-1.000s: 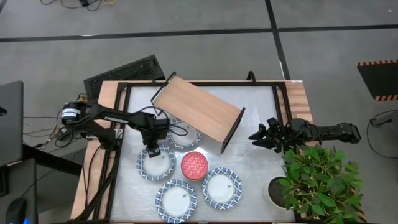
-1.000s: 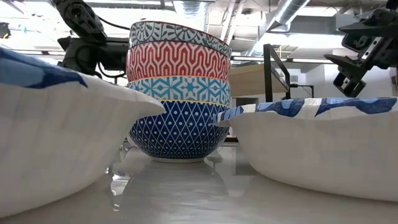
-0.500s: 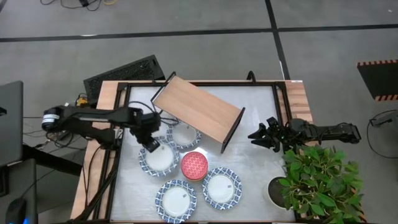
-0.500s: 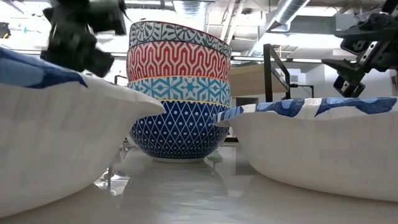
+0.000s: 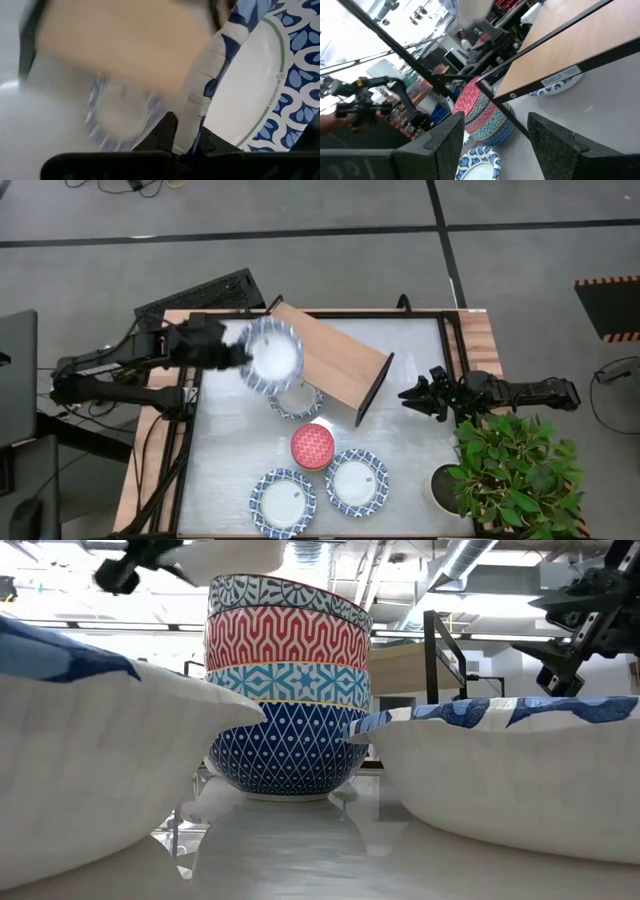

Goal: Place and stack bowls onto a shelf
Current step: Put the left white bowl to the left on the shelf

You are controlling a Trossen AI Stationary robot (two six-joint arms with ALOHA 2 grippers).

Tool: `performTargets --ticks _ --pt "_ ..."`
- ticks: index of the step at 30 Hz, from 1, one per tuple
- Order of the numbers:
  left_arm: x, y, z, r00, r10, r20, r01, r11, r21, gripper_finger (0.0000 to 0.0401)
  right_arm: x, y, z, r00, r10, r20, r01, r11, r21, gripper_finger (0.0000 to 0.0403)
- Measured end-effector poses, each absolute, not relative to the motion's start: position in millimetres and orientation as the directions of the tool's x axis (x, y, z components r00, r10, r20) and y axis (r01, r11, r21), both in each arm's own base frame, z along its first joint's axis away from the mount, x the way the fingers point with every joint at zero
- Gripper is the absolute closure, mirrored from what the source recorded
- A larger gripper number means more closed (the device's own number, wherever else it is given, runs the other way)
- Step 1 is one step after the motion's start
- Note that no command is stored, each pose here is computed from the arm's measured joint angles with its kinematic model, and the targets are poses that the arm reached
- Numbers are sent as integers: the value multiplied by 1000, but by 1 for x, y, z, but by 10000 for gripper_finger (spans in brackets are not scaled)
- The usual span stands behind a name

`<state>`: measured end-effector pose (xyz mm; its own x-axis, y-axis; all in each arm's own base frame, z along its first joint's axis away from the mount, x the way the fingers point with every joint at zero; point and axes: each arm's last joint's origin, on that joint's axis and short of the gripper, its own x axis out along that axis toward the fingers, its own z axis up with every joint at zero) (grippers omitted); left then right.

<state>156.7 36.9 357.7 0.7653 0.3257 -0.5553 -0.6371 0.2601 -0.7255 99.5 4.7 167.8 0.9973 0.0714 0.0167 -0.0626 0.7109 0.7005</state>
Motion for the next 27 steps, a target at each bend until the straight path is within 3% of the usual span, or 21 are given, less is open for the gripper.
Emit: performTargets --ticks 3,5,14,21,27 --pt "162 49 363 708 443 -549 -655 124 -745 401 100 4 168 999 46 17 -44 697 715 159" --pt "169 58 363 687 453 -568 -669 90 -738 401 100 4 168 999 32 18 -35 697 716 159" --pt "212 95 351 645 310 -698 -729 -22 -684 401 100 4 168 999 32 19 -36 678 734 159" --pt "235 123 349 601 313 -736 -751 -93 -654 401 100 4 168 999 32 19 -36 679 733 159" --pt "251 135 325 507 216 -834 -830 -139 -540 401 100 4 168 999 32 19 -36 680 733 159"
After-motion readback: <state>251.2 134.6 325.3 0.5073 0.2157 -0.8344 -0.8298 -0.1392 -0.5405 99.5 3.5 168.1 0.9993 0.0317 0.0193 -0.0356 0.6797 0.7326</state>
